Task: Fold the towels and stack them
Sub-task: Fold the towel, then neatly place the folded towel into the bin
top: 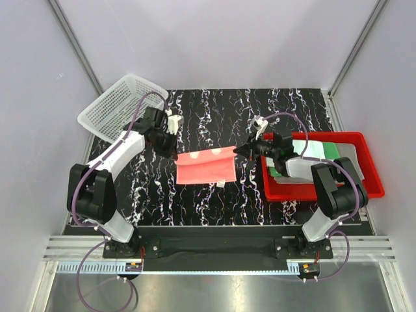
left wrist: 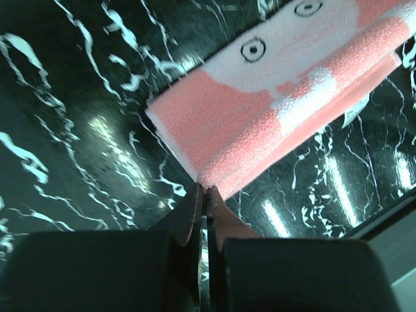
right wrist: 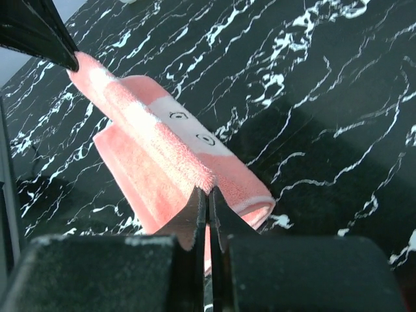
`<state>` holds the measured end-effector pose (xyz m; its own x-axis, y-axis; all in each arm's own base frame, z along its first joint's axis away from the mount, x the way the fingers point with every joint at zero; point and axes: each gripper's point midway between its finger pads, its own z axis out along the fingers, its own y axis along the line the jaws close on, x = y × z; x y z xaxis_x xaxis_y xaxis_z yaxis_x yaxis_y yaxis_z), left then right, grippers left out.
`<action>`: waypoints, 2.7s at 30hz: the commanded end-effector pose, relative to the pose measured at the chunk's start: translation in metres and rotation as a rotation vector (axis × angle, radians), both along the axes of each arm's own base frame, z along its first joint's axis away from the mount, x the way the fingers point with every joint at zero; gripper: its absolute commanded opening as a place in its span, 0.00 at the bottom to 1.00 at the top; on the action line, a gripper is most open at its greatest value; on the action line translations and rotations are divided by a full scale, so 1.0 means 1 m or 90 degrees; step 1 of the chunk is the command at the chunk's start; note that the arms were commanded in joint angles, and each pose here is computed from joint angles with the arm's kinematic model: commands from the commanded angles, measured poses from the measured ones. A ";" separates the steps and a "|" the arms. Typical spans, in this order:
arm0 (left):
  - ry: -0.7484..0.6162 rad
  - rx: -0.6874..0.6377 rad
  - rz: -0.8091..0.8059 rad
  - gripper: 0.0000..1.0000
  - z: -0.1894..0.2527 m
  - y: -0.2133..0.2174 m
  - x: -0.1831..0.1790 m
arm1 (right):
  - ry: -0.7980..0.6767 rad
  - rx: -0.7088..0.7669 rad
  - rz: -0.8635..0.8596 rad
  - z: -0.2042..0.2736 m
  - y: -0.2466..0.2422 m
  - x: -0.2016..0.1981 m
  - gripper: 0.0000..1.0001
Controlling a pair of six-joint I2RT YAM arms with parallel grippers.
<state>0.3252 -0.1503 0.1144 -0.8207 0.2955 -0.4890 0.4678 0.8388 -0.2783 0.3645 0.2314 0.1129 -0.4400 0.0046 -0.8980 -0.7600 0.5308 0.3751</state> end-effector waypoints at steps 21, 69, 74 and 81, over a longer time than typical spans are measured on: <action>0.032 0.063 0.079 0.26 -0.020 0.012 -0.055 | 0.226 -0.116 -0.085 -0.052 -0.014 -0.069 0.33; -0.064 -0.062 0.282 0.40 0.051 0.024 -0.004 | 0.494 -0.331 -0.300 -0.083 -0.010 -0.043 0.64; -0.066 -0.075 0.274 0.41 0.054 0.025 -0.004 | 0.539 -0.298 -0.273 -0.095 0.001 -0.057 0.63; -0.070 -0.105 0.256 0.41 0.068 0.019 0.000 | 0.556 -0.271 -0.273 -0.112 0.004 -0.069 0.53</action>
